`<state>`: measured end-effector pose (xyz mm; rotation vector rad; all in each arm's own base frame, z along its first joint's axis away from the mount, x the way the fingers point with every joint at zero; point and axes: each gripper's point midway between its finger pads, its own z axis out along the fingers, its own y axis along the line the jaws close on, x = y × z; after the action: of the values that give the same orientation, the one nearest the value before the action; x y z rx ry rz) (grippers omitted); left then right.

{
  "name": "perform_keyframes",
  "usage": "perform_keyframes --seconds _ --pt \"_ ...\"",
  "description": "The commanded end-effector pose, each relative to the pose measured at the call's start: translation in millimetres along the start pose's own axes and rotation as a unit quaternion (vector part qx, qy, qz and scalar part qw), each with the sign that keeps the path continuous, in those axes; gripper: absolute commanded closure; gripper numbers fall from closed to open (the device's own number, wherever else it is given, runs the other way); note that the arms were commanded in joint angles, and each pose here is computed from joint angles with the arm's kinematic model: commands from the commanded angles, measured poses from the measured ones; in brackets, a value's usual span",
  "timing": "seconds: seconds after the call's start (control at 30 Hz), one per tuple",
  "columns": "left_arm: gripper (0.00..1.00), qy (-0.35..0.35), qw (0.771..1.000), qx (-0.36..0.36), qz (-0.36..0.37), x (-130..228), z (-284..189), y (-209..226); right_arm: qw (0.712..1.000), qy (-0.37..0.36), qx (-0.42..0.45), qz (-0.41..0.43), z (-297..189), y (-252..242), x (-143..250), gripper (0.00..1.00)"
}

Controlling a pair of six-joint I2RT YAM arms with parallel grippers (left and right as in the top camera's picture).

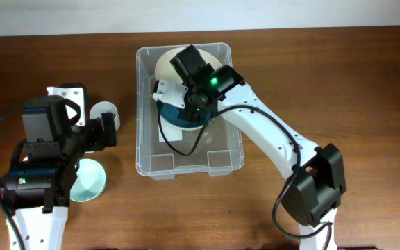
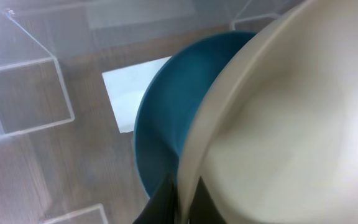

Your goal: Pack container

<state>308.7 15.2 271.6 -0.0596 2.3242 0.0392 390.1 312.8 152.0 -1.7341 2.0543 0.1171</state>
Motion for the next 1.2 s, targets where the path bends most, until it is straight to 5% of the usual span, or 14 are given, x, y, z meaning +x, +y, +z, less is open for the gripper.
perform_keyframes --seconds 0.0,0.1,0.2,0.4,0.47,0.5,0.57,0.73,0.87,1.0,1.17 --pt "0.00 -0.006 1.000 -0.006 -0.002 -4.8 -2.0 2.3 1.000 -0.002 -0.009 -0.009 11.1 2.2 -3.7 0.64" --pt "0.00 -0.005 1.000 -0.006 -0.002 -4.5 -2.0 2.3 1.000 -0.005 -0.005 -0.007 6.9 0.6 -6.0 0.46" --pt "0.00 -0.004 1.000 -0.006 -0.002 -4.1 -2.0 2.3 1.000 -0.016 0.017 0.018 -9.6 -9.5 -13.2 0.41" --pt "0.00 -0.004 1.000 -0.006 -0.002 -3.7 -2.0 2.3 0.962 -0.041 0.160 0.217 -108.9 -70.9 -8.2 0.32" --pt "0.00 -0.004 1.000 -0.006 -0.002 -3.7 -2.0 2.3 0.939 -0.056 0.185 0.285 -142.6 -85.7 5.2 0.18" --pt "0.00 -0.004 1.000 -0.006 -0.002 -3.7 -2.0 2.3 0.923 -0.065 0.194 0.326 -158.5 -93.6 15.4 0.00" --pt "0.00 -0.004 1.000 -0.006 -0.002 -4.1 -2.0 2.3 0.880 -0.079 0.211 0.417 -183.7 -109.4 43.2 0.01" --pt "0.00 -0.002 1.000 -0.006 -0.002 -3.0 -2.0 2.3 0.720 -0.062 0.226 0.653 -214.4 -136.1 151.8 0.01" --pt "0.00 0.004 1.000 -0.006 -0.002 0.2 -2.0 2.3 0.654 -0.020 0.214 0.725 -223.7 -129.3 215.3 0.01" --pt "0.00 0.006 1.000 -0.006 -0.002 0.8 -2.0 2.4 0.615 0.030 0.204 0.762 -234.1 -109.4 261.0 0.01" --pt "0.00 0.018 1.000 -0.006 -0.002 6.8 -1.8 2.4 0.617 0.074 0.174 0.764 -248.1 -77.0 279.7 0.01"
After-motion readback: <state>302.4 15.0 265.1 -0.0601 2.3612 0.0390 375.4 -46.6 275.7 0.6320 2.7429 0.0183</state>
